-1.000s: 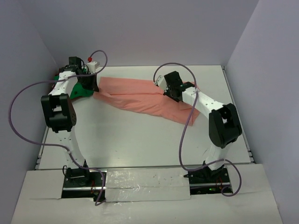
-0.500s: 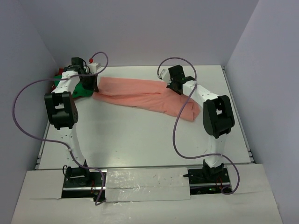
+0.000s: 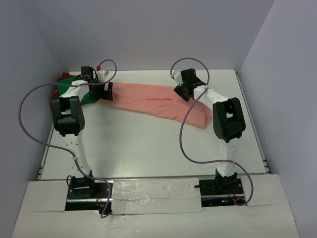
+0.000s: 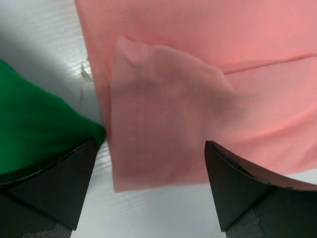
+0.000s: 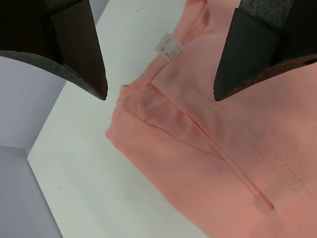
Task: Fold and stack the t-shirts
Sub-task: Fold the other side of the tshirt into a rectangle
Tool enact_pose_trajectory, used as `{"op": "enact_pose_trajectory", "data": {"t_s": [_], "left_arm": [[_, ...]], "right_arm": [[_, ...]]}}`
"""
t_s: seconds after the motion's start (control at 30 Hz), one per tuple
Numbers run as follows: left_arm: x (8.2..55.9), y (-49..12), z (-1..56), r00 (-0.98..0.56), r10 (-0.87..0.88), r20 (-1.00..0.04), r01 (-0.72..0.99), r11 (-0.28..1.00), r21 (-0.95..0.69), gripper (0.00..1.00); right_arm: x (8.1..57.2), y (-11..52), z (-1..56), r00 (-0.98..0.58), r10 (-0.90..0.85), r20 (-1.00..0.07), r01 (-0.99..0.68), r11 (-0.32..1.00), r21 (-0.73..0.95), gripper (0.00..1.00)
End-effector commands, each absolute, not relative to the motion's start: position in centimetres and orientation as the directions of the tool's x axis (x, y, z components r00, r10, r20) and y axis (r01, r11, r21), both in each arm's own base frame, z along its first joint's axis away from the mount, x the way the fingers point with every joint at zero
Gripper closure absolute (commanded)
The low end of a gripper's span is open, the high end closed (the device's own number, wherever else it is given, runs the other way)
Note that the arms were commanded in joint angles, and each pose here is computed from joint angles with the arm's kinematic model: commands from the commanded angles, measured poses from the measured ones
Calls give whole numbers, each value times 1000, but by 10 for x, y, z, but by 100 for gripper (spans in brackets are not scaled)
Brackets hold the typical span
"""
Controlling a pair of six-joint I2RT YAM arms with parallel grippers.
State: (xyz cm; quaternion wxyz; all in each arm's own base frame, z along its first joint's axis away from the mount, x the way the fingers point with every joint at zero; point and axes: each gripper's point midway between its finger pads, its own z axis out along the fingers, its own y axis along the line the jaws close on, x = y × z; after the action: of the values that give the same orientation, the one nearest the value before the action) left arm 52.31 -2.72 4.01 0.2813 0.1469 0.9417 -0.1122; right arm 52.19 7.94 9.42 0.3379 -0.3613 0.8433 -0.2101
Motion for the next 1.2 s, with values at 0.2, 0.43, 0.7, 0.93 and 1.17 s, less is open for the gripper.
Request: {"op": "enact_pose_trajectory", "data": {"t_s": [0.2, 0.43, 0.7, 0.93, 1.17], "left_arm": [[540, -34, 162, -462, 171, -870, 211, 974, 80, 1], [526, -58, 218, -312, 154, -938, 211, 973, 90, 23], [539, -84, 187, -387, 162, -908, 315, 948, 35, 100], [558, -87, 151, -430, 200, -880, 334, 941, 50, 100], [569, -84, 93, -556, 239, -796, 337, 940, 47, 100]], "right_arm": [[485, 87, 185, -386, -596, -704, -277, 803, -528, 33], [435, 96, 221, -368, -489, -791, -315, 866, -389, 100], [397, 94, 218, -405, -474, -782, -363, 868, -338, 100], [368, 86, 230, -398, -453, -798, -355, 878, -321, 100], [349, 77, 248, -379, -437, -815, -328, 888, -324, 100]]}}
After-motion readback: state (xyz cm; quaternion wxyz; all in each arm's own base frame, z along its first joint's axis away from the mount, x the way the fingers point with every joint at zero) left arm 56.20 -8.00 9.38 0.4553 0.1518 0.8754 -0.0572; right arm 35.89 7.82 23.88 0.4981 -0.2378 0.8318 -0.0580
